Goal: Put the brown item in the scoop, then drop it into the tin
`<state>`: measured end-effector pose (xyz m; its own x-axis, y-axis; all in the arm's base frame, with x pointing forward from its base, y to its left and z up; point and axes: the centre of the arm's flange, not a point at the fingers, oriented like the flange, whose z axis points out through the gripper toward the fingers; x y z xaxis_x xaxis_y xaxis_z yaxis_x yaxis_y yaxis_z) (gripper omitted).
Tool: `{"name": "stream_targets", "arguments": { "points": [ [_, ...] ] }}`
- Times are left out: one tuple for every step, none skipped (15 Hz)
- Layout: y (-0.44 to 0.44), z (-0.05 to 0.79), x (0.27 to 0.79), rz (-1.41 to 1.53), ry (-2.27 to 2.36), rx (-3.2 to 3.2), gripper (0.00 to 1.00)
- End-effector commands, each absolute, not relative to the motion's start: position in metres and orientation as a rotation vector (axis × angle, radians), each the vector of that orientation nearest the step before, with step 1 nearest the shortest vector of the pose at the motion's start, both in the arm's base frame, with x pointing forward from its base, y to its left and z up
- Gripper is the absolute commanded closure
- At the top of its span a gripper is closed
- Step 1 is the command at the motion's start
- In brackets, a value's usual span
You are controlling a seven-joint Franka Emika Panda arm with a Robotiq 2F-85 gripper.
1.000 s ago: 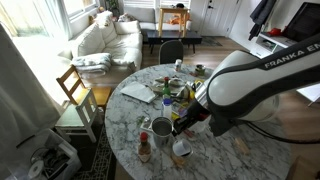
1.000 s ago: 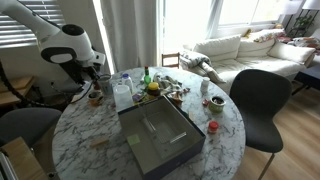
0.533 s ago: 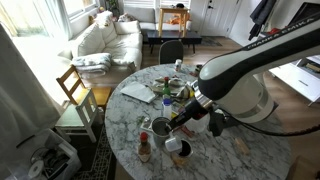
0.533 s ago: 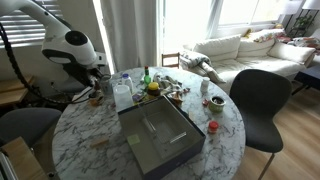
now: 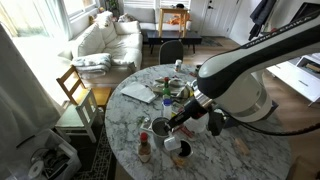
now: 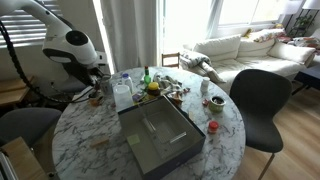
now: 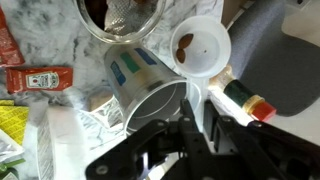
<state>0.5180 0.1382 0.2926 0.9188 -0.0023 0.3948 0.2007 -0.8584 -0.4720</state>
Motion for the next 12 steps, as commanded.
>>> {"name": "stream_targets", "arguments": {
  "points": [
    [0.134, 0.286, 0.517, -0.531, -0.194, -2.519, 0.96],
    [0.133, 0.284, 0.516, -0.541, -0.217, -2.494, 0.96],
    [0.131, 0.282, 0.514, -0.543, -0.238, -2.464, 0.96],
    [0.129, 0.28, 0.511, -0.551, -0.267, -2.427, 0.96],
    [0.127, 0.279, 0.509, -0.549, -0.296, -2.39, 0.96],
    [0.124, 0.277, 0.506, -0.546, -0.317, -2.371, 0.96],
    [0.119, 0.275, 0.503, -0.549, -0.336, -2.345, 0.96],
    [0.114, 0.272, 0.502, -0.558, -0.36, -2.319, 0.96],
    [0.11, 0.27, 0.501, -0.571, -0.381, -2.303, 0.96],
    [0.105, 0.267, 0.501, -0.587, -0.398, -2.29, 0.96],
    [0.1, 0.264, 0.501, -0.616, -0.42, -2.269, 0.96],
    [0.096, 0.261, 0.502, -0.655, -0.438, -2.245, 0.96]
  ]
}}
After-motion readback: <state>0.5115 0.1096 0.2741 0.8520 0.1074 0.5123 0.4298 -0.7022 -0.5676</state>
